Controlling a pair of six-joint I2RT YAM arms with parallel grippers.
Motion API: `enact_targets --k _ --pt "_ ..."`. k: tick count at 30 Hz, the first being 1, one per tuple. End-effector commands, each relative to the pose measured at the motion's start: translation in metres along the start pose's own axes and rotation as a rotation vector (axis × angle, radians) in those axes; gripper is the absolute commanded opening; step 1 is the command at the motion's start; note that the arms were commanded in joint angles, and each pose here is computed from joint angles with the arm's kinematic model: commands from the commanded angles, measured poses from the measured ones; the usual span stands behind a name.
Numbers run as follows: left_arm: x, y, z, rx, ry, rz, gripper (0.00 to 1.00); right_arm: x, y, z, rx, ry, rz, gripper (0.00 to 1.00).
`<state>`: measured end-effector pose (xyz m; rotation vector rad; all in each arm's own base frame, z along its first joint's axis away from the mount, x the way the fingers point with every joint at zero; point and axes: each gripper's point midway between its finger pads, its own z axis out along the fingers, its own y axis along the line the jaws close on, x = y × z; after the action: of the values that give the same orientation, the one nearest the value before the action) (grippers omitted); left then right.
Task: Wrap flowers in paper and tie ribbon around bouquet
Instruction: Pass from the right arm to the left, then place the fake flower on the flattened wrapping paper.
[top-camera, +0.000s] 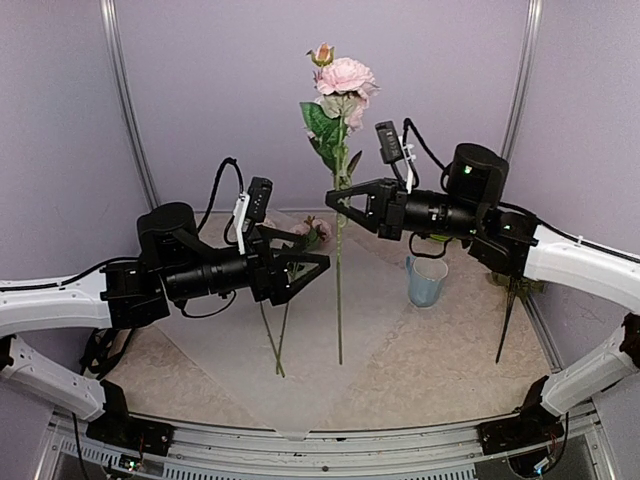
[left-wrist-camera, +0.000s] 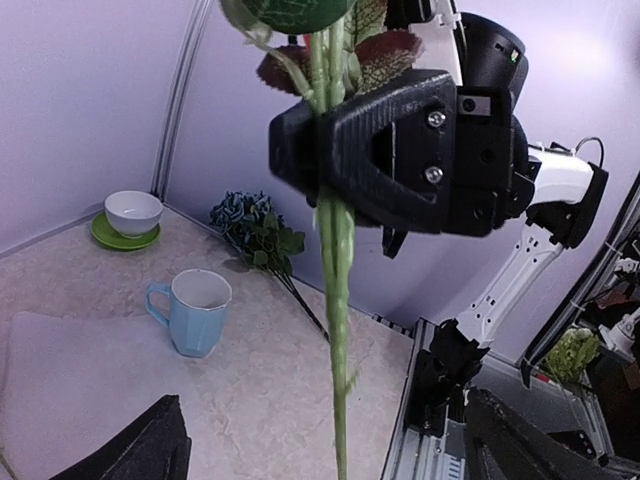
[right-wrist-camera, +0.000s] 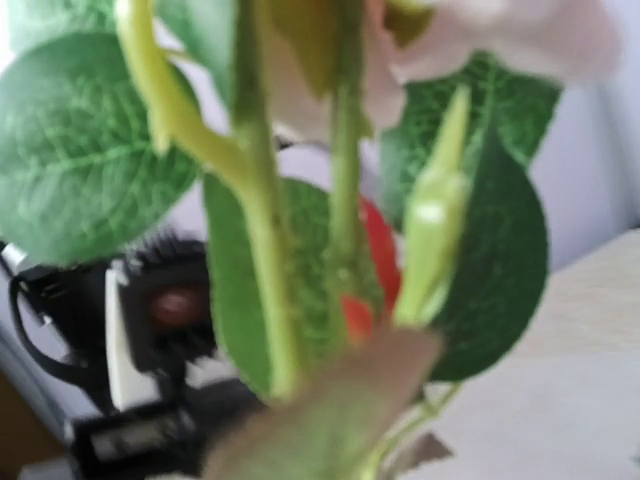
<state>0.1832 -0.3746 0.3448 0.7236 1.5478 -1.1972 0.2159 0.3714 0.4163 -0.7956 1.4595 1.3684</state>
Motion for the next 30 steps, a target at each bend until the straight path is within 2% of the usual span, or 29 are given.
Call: enact_targets --k 1,2,5,8,12,13,14,15,16,17,20,24,27,30 --pt "0.001 0.011 0.016 -0.056 0.019 0.032 0.86 -0.029 0.060 0.032 -0.238 -0.120 -0.088 0.00" --pt "0.003 0.014 0.017 -0.069 0.030 0.036 0.79 -0.025 0.063 0.039 -0.250 -0.105 -0.089 0.00" --pt "0.004 0.022 0.012 -0.114 0.009 0.028 0.37 -0.015 0.062 0.054 -0.254 -0.064 -0.079 0.00" --pt "-0.002 0.029 -0.001 -0.147 -0.050 0.018 0.01 -0.008 0.061 0.055 -0.270 -0.067 -0.057 0.00" --pt "-0.006 0.035 -0.012 -0.174 -0.077 -0.013 0.00 0.003 0.045 0.062 -0.198 -0.013 -0.041 0.00" --pt "-0.004 0.042 -0.013 -0.188 -0.071 -0.037 0.00 0.003 0.033 0.063 -0.131 0.004 -0.047 0.22" --pt "-0.001 0.053 -0.014 -0.212 -0.056 -0.078 0.00 0.004 0.013 0.062 -0.022 0.028 -0.051 0.51" --pt "0.005 0.066 -0.014 -0.240 -0.032 -0.120 0.00 0.000 -0.008 0.056 0.104 0.036 -0.053 0.67" --pt "0.013 0.086 -0.015 -0.289 0.000 -0.173 0.00 -0.003 -0.034 0.043 0.247 0.046 -0.045 0.77" --pt "0.024 0.108 -0.019 -0.352 0.031 -0.233 0.00 -0.008 -0.061 0.023 0.394 0.044 -0.033 0.82" --pt "0.064 0.176 -0.038 -0.516 0.125 -0.419 0.00 -0.017 -0.134 -0.060 0.782 0.046 0.016 0.91" --pt "0.098 0.222 -0.045 -0.600 0.215 -0.466 0.00 0.010 -0.212 -0.203 1.252 0.127 0.121 0.93" --pt "0.120 0.247 -0.037 -0.642 0.299 -0.457 0.00 0.059 -0.255 -0.300 1.477 0.263 0.256 0.94" --pt "0.142 0.272 -0.030 -0.677 0.362 -0.494 0.00 0.113 -0.278 -0.367 1.610 0.370 0.423 0.95"
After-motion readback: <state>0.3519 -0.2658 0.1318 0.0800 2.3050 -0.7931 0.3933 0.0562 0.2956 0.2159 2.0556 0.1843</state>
